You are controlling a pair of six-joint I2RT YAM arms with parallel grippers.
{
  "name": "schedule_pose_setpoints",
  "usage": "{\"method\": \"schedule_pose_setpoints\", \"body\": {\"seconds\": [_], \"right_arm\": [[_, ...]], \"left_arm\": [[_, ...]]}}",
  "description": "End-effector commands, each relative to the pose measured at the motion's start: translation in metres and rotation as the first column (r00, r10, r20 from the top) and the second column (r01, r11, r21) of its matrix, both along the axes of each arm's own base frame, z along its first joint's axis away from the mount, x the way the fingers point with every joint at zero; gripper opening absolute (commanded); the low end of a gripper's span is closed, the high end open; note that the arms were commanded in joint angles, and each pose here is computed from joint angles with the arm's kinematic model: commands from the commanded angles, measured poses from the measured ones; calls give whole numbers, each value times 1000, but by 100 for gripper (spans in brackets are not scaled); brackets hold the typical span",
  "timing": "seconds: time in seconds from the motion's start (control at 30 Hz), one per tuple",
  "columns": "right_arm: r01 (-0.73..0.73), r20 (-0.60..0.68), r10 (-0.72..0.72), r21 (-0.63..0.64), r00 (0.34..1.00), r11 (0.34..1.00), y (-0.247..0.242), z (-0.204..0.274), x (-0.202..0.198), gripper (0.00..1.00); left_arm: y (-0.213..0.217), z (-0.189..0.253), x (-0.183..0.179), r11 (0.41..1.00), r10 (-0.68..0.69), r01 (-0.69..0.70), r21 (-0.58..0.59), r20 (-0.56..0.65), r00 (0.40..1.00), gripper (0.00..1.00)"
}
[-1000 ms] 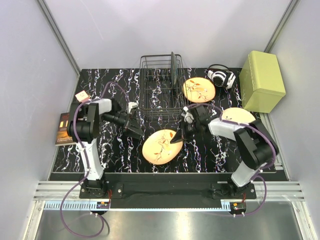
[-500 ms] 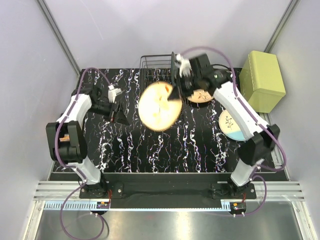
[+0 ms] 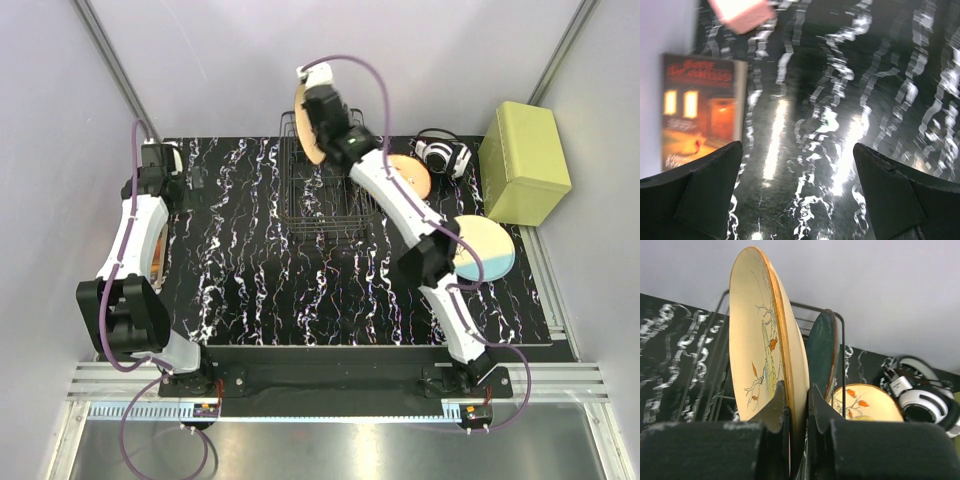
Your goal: Load the plates into the dish rack
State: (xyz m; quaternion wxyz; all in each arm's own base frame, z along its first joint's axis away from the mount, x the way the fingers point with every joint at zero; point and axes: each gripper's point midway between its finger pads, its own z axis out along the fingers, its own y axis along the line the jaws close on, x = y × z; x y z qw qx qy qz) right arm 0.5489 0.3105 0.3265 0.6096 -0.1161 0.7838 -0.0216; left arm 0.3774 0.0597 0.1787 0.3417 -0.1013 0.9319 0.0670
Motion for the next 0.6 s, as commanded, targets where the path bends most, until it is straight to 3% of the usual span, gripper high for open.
{"method": "schedule_pose_setpoints", "body": {"seconds": [0.0, 0.17, 0.4, 0.57], "right_arm": [[206, 355, -220, 79, 909, 975, -1, 93, -3, 0], [274, 388, -273, 53, 880, 960, 4, 89, -4, 0], [389, 425, -368, 40, 827, 920, -7, 81, -2, 0], [415, 396, -389, 20, 832, 909, -10, 62, 4, 0]], "left_arm": [[38, 24, -1, 966, 220, -233, 116, 113, 969, 99], [53, 34, -10, 921, 330, -354, 163, 158, 931, 99], [47, 31, -14, 917, 353, -377, 131, 177, 919, 99], [49, 30, -14, 908, 369, -396, 135, 187, 911, 99]]}}
